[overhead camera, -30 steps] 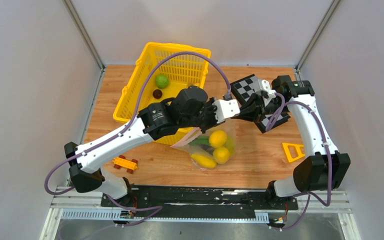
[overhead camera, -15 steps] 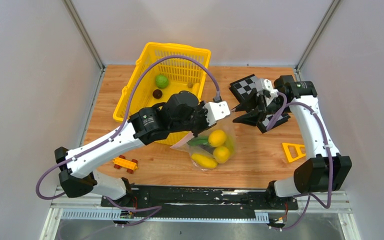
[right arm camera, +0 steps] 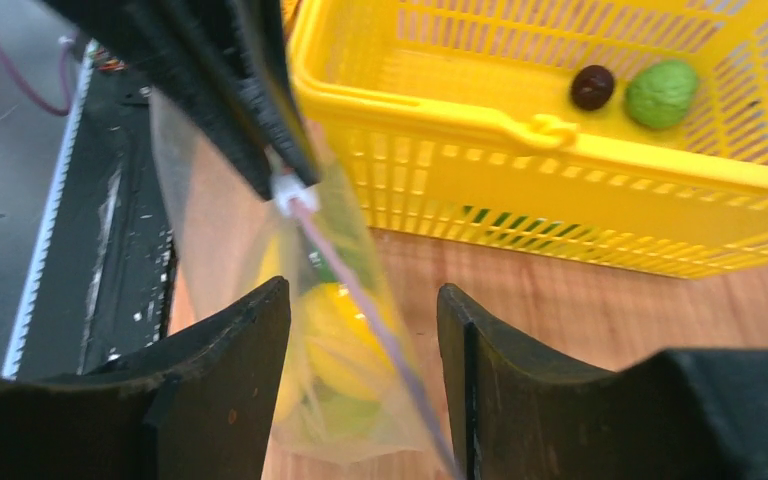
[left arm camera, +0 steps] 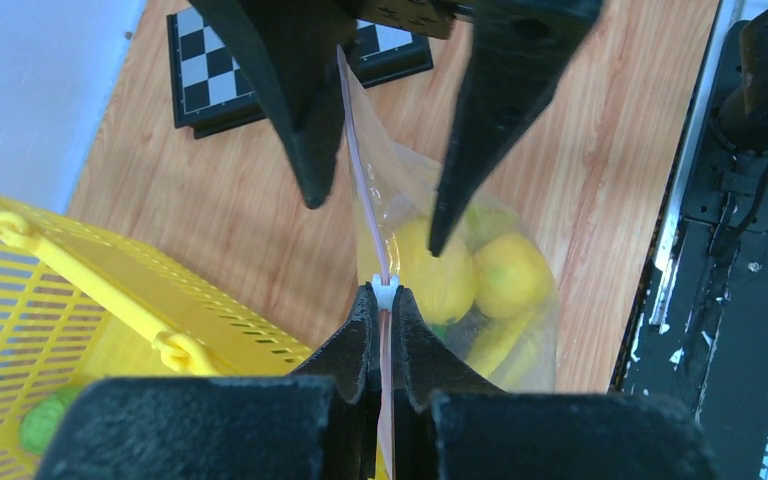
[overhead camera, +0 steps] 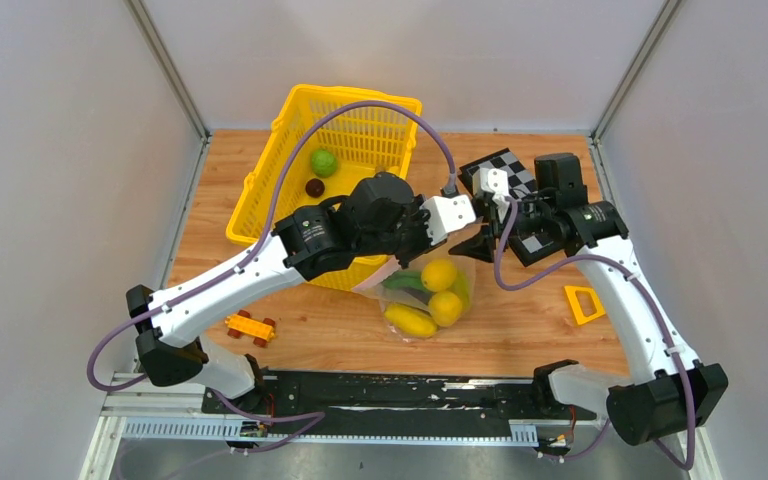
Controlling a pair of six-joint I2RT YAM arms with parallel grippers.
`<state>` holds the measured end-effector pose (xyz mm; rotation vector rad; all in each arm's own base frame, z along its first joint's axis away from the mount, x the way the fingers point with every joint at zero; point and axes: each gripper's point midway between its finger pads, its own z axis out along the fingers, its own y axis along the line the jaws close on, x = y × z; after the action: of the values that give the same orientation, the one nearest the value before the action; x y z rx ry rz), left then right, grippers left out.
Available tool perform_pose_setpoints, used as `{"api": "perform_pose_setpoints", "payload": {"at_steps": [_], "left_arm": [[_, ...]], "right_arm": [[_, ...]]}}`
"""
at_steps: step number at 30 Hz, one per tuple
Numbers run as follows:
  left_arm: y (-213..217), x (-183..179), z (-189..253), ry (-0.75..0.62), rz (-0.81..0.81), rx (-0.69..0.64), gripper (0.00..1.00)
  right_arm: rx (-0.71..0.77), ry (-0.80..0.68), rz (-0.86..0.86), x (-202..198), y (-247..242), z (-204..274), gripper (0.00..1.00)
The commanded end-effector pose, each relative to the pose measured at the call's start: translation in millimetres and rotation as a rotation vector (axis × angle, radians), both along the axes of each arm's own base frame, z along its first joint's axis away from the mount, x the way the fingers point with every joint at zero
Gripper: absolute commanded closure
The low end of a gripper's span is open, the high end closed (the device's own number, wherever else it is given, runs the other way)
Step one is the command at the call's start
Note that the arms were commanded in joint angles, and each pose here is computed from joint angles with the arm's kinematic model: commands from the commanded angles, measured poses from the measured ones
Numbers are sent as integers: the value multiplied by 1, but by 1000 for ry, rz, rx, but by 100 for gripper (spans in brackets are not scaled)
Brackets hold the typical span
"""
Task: Place the food in the zip-top bag and seal the zipper
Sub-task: Zip the zipper food storage bag at the center of the board.
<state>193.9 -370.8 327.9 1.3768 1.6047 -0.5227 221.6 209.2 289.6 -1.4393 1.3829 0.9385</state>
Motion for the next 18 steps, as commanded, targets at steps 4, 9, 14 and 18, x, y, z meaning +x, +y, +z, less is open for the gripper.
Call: {"api": "perform_pose_setpoints", "payload": {"at_steps": [4, 9, 14, 18], "left_arm": [[-2, -4, 21, -21, -23, -59, 100], [-1, -4, 19, -19, -20, -55, 100], [9, -3, 12, -18, 13, -42, 100], [20, -7, 6, -2, 39, -44, 100]], "right_arm": [[25, -59, -39, 18, 15, 29, 52], [33, -73, -26, 13, 17, 33, 71], [36, -88, -30, 10, 15, 34, 83], [27, -96, -64, 14, 13, 31, 90]]}}
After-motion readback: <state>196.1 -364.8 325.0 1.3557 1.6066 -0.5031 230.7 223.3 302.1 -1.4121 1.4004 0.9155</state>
